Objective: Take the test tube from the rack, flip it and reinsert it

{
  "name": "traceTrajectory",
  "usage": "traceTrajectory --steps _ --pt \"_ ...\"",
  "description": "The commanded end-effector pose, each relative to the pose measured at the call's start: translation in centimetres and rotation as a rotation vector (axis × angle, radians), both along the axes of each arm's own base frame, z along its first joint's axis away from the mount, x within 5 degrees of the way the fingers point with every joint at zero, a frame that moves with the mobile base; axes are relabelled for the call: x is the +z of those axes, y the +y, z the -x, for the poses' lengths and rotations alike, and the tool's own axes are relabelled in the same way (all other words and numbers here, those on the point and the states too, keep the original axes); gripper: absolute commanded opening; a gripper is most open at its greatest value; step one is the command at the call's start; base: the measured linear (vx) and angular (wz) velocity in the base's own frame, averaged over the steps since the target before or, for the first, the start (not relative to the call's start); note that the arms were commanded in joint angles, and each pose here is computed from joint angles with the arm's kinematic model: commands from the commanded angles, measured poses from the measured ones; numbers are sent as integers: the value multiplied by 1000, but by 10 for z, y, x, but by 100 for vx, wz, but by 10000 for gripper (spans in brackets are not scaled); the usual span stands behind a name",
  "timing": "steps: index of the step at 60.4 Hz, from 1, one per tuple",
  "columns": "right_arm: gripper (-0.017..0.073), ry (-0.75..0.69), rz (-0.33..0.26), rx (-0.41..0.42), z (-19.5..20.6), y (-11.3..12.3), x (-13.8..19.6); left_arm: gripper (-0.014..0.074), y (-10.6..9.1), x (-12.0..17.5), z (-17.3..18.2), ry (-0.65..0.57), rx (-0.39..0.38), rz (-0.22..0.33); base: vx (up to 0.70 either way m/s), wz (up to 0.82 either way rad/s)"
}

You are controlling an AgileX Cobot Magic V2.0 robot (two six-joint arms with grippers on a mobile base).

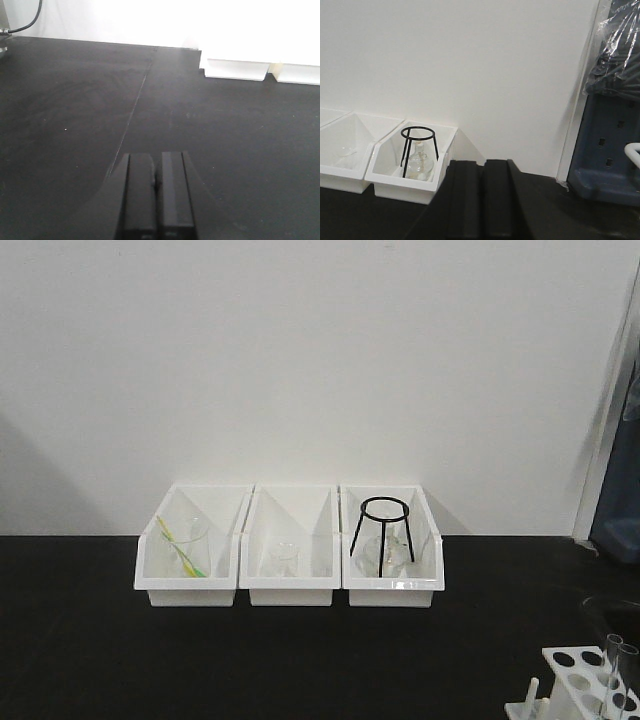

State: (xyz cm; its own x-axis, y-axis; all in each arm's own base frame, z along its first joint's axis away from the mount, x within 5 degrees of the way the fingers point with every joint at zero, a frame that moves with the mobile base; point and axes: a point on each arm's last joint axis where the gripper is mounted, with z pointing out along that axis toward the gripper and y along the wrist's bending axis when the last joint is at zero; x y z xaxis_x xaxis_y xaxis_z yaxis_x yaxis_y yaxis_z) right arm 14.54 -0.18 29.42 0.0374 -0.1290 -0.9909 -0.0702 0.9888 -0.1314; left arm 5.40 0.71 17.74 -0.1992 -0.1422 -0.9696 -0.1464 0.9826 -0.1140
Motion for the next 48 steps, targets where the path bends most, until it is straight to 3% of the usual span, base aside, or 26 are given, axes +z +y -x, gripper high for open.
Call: traceTrajectory --steps 1,10,19,22,28,38,48 --pt "-13 -73 -8 34 -1 3 15 -6 -1 7 -1 -89 -8 -6 0 0" --pt "-12 -79 -7 15 4 2 17 -6 -1 7 -1 -89 -8 -6 0 0" --pt "-12 -75 -109 -67 34 0 8 -6 -1 7 -1 -89 -8 -6 0 0" --pt "-12 -68 -166 -83 45 -1 -3 -6 -1 7 -1 -89 -8 -6 0 0" --pt "-12 -68 -198 -87 62 0 -31 -6 -1 7 -1 -89 -8 -6 0 0" --pt "-12 -93 -70 -59 81 3 -74 -6 -1 7 -1 -89 -8 -6 0 0" --pt "-12 -64 -7 -47 90 3 -89 -6 -1 7 -1 -89 -8 -6 0 0"
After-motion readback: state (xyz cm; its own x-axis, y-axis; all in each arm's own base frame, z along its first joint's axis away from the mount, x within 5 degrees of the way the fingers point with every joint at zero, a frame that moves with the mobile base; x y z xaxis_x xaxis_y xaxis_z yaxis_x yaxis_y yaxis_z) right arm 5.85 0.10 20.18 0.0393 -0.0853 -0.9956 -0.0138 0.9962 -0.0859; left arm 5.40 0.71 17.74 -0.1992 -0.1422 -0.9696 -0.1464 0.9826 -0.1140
